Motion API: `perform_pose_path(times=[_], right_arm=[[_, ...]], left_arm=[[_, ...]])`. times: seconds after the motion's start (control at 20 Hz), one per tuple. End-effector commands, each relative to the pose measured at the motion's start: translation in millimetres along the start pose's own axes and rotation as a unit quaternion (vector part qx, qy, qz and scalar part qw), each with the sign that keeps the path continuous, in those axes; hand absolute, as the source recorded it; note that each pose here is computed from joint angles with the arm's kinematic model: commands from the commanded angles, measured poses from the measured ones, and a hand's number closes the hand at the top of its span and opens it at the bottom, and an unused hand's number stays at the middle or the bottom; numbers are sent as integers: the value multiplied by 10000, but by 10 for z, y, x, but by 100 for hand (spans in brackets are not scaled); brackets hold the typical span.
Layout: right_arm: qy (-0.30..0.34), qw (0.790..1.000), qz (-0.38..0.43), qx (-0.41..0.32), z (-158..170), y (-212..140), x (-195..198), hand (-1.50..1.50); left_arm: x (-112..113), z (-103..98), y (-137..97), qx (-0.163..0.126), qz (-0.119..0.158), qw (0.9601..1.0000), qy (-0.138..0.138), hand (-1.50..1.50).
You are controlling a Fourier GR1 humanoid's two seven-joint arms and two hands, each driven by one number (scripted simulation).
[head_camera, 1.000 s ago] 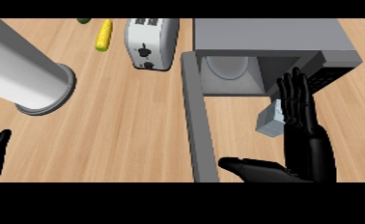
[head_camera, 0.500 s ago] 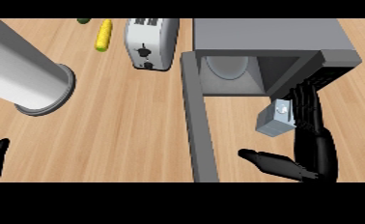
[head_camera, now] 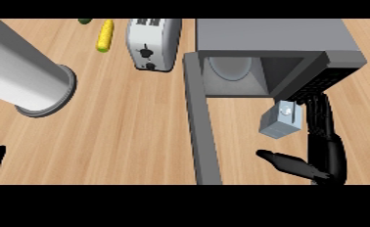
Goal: Pick up the milk, place it into the microwave and close the microwave
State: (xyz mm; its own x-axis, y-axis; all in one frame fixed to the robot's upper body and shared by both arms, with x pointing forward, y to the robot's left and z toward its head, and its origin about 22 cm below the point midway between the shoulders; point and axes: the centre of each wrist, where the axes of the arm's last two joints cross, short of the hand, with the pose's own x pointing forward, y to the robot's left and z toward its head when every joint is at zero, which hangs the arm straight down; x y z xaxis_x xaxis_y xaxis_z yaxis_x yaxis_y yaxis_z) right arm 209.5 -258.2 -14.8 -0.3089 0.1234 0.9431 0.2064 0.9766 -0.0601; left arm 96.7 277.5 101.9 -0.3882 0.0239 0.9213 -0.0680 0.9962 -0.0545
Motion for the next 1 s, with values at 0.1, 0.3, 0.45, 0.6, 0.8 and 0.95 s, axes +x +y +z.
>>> perform_pose_path(times=[0.1,0.3,0.45,0.6,0.8,0.95], right_arm=[[39,10000,20,84,164,-324,-330,-150],[-118,9995,58,301,233,-279,-334,-150],[-94,9991,228,331,-34,-91,-413,-150],[-68,9993,223,296,-193,-182,-498,-150],[-81,9996,226,116,-177,-269,-701,-150],[58,9983,551,-169,-96,-334,-832,-150]], left_arm=[[-21,174,39,16,125,9999,30,-150],[51,153,20,-29,19,10000,-21,-150],[23,134,24,-54,20,10000,-25,-150],[132,114,2,-60,68,9999,44,-150],[10,82,-81,28,96,9999,-59,-150],[-48,2,-46,-43,-30,10000,35,-150]])
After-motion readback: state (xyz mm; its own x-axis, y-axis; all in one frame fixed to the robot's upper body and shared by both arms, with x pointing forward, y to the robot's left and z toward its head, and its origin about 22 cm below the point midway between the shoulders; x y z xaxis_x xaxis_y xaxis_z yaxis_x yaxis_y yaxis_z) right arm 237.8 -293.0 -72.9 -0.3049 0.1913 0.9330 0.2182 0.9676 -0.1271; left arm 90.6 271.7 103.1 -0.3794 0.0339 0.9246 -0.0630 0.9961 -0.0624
